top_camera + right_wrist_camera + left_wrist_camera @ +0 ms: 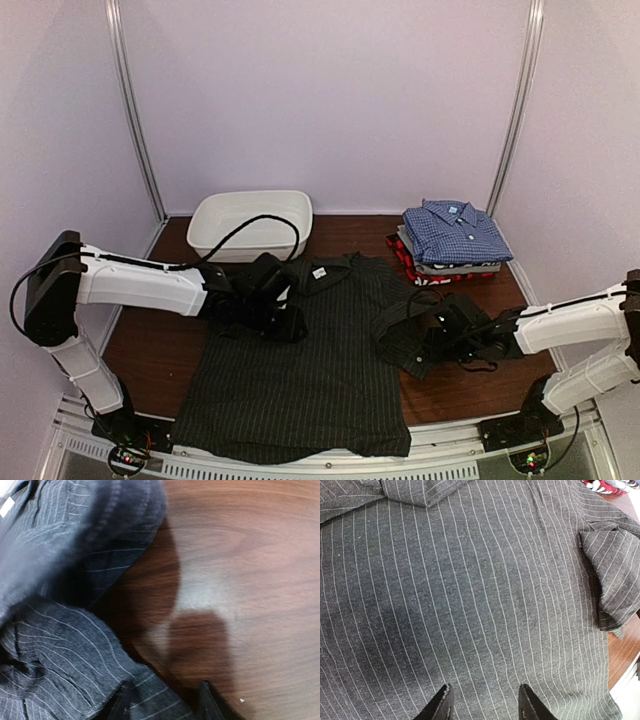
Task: Fold and stack the long sleeve shirts
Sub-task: Adjust the sleeve at the center of the board, then pick up the sleeve from the center of the board.
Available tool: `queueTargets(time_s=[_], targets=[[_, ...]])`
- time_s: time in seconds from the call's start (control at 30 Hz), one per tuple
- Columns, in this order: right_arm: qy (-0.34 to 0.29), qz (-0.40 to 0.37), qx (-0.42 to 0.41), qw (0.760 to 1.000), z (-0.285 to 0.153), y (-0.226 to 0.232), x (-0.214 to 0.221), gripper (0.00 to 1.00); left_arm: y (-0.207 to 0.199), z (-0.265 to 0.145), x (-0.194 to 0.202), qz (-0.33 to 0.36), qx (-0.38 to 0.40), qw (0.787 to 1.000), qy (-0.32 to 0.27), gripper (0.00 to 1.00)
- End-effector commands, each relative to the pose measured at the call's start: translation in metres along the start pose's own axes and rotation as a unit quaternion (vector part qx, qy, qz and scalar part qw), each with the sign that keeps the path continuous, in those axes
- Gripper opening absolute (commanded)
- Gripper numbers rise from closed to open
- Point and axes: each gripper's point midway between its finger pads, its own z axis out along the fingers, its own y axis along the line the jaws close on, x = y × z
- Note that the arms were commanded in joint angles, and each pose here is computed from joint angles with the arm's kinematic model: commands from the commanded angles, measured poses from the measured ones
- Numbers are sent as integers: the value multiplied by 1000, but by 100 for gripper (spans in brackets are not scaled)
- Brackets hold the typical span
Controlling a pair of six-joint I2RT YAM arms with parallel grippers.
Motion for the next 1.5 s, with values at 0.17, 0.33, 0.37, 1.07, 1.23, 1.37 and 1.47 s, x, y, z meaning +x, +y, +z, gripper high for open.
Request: queueTargets(time_s=[0.17, 0.33, 0.37, 1.07, 1.23, 1.37, 1.47], targets=[[22, -5, -35, 999, -9, 15, 6, 5, -14, -18, -22, -2, 31, 999, -37, 45], [4, 3, -106, 994, -43, 43, -15, 0, -17, -24, -23, -1, 38, 998, -40, 45], [3, 4, -122, 992, -50, 50, -17, 0, -17, -25, -22, -2, 41, 998, -40, 45], [2, 75, -404, 912, -139, 182, -44, 0, -41, -56, -26, -7, 116, 992, -51, 45], [53, 20, -346, 937, -104, 175, 5, 11, -35, -58, -24, -7, 102, 993, -53, 46], [56, -44, -266, 961, -95, 153, 19, 28, -31, -59, -22, -9, 97, 994, -52, 46], [34, -91, -188, 977, -97, 130, 14, 42, -29, -57, -19, -10, 95, 994, -51, 46]])
